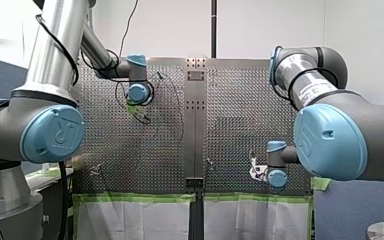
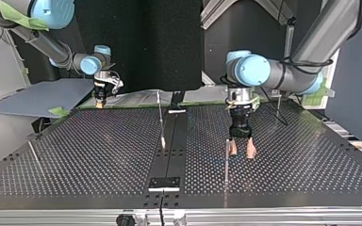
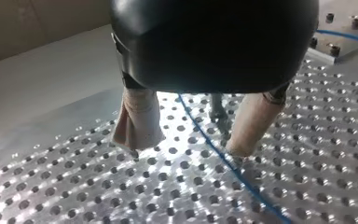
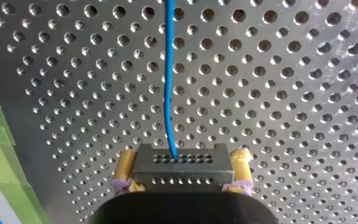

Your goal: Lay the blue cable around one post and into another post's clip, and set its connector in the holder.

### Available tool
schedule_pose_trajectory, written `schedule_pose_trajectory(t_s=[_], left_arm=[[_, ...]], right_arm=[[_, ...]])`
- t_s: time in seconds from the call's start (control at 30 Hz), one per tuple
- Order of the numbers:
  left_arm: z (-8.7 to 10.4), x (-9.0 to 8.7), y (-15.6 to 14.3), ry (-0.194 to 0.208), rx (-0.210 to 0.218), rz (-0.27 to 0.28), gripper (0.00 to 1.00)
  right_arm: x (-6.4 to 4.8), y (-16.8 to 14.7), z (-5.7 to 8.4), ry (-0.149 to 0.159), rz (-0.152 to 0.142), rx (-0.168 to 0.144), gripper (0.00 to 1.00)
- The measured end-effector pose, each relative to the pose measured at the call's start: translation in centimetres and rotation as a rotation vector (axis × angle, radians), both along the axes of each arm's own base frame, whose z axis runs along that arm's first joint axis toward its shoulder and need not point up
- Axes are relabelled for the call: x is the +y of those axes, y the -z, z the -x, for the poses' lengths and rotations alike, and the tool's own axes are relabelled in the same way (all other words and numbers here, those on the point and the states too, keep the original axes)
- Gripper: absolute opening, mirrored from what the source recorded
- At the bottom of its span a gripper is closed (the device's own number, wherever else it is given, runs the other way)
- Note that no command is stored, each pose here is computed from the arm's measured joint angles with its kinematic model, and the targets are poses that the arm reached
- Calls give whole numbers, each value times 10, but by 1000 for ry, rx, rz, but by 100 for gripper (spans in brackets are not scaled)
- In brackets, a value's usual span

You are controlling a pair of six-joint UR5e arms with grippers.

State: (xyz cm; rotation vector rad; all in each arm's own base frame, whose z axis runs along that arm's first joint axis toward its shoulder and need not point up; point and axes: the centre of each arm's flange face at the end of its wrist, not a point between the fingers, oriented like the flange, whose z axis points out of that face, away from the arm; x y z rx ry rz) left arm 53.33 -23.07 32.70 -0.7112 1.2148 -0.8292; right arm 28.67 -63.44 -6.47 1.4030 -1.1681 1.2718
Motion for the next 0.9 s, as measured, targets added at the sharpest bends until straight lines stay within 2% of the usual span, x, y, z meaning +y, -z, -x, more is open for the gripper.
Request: schedule_pose_trajectory(t_s=[0.23, 0.43, 0.73, 0.9], left_arm=[[-16, 0, 7, -8, 34, -36, 100], [-26, -2, 12, -4, 58, -54, 100], [-28, 2, 12, -10, 55, -54, 100], [-29, 3, 12, -12, 54, -53, 100]], right_arm=[[0, 0, 1, 2, -1, 8, 3], [-2, -6, 4, 13, -1, 38, 3], [-2, -47, -8, 0, 1, 63, 3], [3, -68, -5, 10, 20, 51, 3]])
